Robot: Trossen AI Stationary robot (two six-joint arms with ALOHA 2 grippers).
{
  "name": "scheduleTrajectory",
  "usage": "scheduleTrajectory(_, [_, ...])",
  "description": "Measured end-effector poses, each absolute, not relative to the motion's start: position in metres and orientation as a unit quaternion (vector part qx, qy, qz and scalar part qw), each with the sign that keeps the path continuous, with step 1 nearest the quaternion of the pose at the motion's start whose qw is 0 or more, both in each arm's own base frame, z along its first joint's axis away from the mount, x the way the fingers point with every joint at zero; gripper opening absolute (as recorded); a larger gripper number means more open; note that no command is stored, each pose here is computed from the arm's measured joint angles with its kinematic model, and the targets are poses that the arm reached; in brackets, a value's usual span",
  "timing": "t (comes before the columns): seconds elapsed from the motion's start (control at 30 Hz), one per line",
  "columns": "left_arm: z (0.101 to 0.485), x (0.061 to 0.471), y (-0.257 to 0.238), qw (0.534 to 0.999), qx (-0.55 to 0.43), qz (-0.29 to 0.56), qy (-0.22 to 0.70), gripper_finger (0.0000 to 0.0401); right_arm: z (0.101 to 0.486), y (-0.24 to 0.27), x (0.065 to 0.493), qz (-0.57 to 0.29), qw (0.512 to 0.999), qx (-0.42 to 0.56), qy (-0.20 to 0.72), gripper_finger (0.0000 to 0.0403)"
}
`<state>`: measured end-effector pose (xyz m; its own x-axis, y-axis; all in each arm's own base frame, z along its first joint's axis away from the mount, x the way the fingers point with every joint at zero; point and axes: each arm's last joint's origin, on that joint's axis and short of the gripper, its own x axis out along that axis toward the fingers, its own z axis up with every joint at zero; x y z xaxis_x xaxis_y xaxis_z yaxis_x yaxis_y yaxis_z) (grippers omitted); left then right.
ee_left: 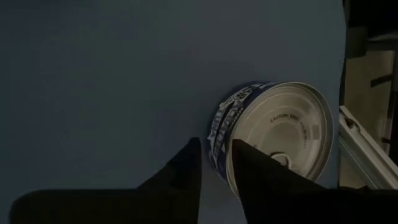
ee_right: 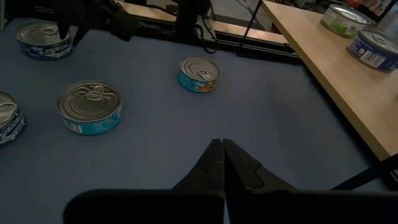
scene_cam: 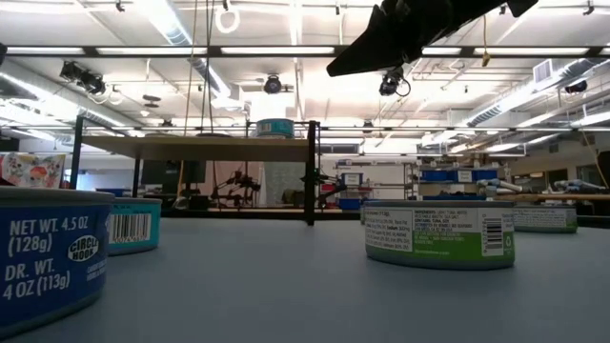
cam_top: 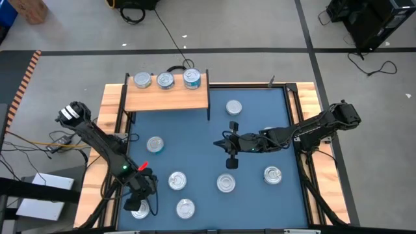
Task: Stack canned seafood by type on shelf
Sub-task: Stack the blue tuna can on top of blue tuna can on the shelf
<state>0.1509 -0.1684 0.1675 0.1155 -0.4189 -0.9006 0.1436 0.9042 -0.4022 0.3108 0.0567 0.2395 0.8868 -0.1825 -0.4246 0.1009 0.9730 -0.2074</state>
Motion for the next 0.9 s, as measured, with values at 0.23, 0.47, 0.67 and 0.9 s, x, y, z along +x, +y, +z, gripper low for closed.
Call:
scheduleTrajectory(0.23, [0.162,0.154,-0.172,0.735,-0.120,-0.185,0.641,0.0085,0.240,0.057,0.311,-0.073,0.967,-0.091,0.227,0.0002])
scheduleTrajectory(0.47, [0.158,0.156,-0.176,0.723,-0.126,-0.197,0.650,0.0062,0.240,0.057,0.311,-0.073,0.967,-0.091,0.227,0.0002])
scheduleTrajectory(0.67, [0.158,0.158,-0.176,0.710,-0.141,-0.213,0.657,0.0006,0.240,0.057,0.311,-0.073,0.967,-0.091,0.227,0.0002])
scheduleTrajectory(0.9, [0.158,0.166,-0.168,0.714,-0.155,-0.195,0.654,0.0002,0.240,0.057,0.311,-0.073,0.967,-0.091,0.227,0.0002])
